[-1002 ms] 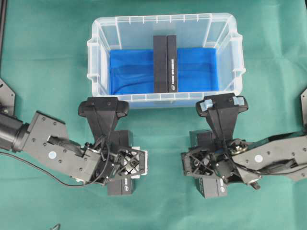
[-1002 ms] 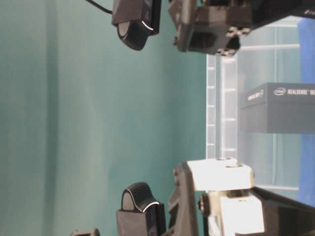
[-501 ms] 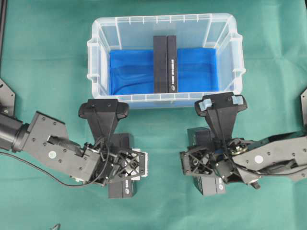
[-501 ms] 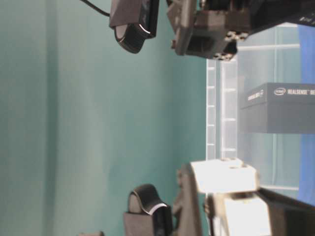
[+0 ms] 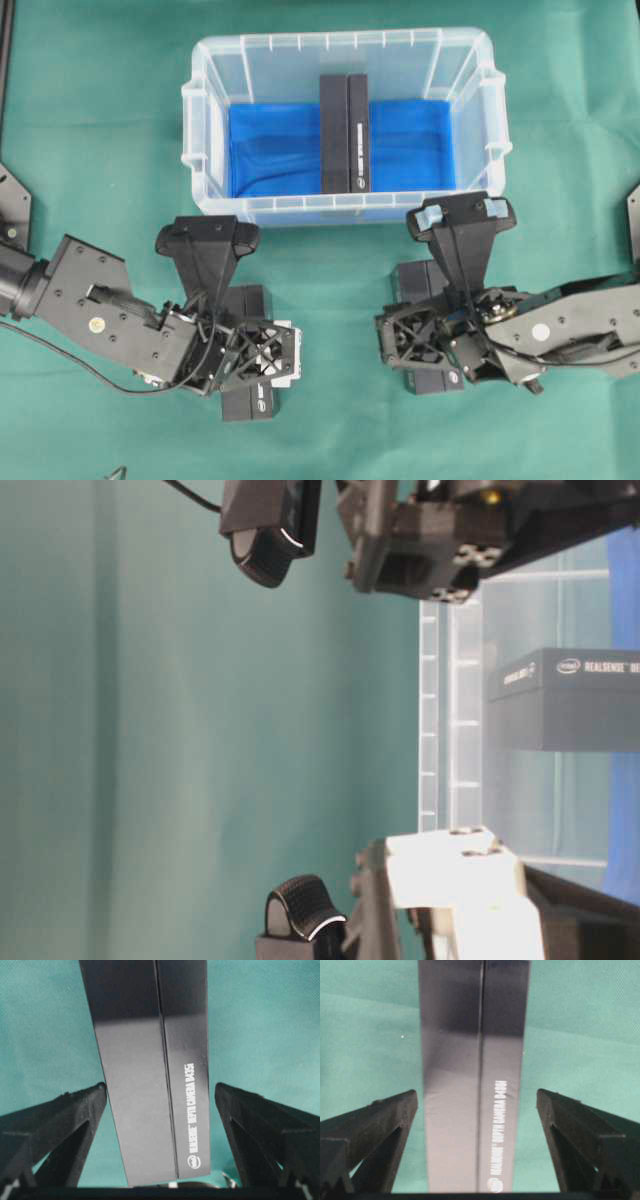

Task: Take the box out of the case with both arms.
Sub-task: 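Lower both held boxes onto the green cloth in front of the case, then open both grippers to release the boxes upright on the table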

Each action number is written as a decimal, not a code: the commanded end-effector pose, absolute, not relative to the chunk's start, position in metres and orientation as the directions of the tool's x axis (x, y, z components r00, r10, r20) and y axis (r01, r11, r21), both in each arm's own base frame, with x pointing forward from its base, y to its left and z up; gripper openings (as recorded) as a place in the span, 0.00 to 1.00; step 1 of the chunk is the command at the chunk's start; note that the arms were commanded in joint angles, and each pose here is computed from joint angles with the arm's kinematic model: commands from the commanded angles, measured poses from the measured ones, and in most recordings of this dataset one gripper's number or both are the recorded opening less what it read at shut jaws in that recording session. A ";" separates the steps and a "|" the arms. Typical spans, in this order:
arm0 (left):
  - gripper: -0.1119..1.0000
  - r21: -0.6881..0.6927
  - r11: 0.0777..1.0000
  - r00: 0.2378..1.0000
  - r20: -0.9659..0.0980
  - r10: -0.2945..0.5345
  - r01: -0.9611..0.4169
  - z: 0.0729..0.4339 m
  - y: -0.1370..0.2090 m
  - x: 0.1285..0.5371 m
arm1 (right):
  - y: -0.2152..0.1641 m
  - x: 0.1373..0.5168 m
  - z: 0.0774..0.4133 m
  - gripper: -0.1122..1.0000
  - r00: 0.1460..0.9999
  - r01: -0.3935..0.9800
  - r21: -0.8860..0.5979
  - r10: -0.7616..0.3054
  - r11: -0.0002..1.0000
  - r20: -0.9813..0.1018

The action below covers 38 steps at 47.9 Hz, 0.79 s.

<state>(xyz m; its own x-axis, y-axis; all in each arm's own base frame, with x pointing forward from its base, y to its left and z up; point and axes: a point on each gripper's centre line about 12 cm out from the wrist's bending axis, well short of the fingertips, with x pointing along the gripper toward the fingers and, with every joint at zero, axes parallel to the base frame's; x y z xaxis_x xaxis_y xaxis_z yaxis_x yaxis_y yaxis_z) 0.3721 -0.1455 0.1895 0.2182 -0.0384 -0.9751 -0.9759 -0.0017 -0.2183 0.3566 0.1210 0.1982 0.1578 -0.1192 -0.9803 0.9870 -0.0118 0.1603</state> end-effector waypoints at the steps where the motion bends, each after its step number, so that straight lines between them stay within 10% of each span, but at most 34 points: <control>1: 0.90 -0.261 -0.007 0.261 -0.964 -0.055 -0.965 0.207 -0.147 0.373 | 0.122 0.357 0.208 0.94 0.182 0.983 0.184 -0.112 -0.009 -0.977; 38: 0.90 -0.295 -0.003 0.295 -0.954 -0.063 -0.956 0.238 -0.150 0.385 | 0.118 0.352 0.254 0.94 0.210 0.977 0.212 -0.115 -0.002 -0.971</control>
<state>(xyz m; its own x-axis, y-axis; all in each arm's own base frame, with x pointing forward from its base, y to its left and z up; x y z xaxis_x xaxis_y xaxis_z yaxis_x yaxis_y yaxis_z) 0.3822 -0.1487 0.2139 0.2356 -0.0429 -0.9709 -0.9718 -0.0034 -0.2357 0.3526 0.1187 0.2318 0.1608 -0.1293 -0.9785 0.9867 -0.0009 0.1623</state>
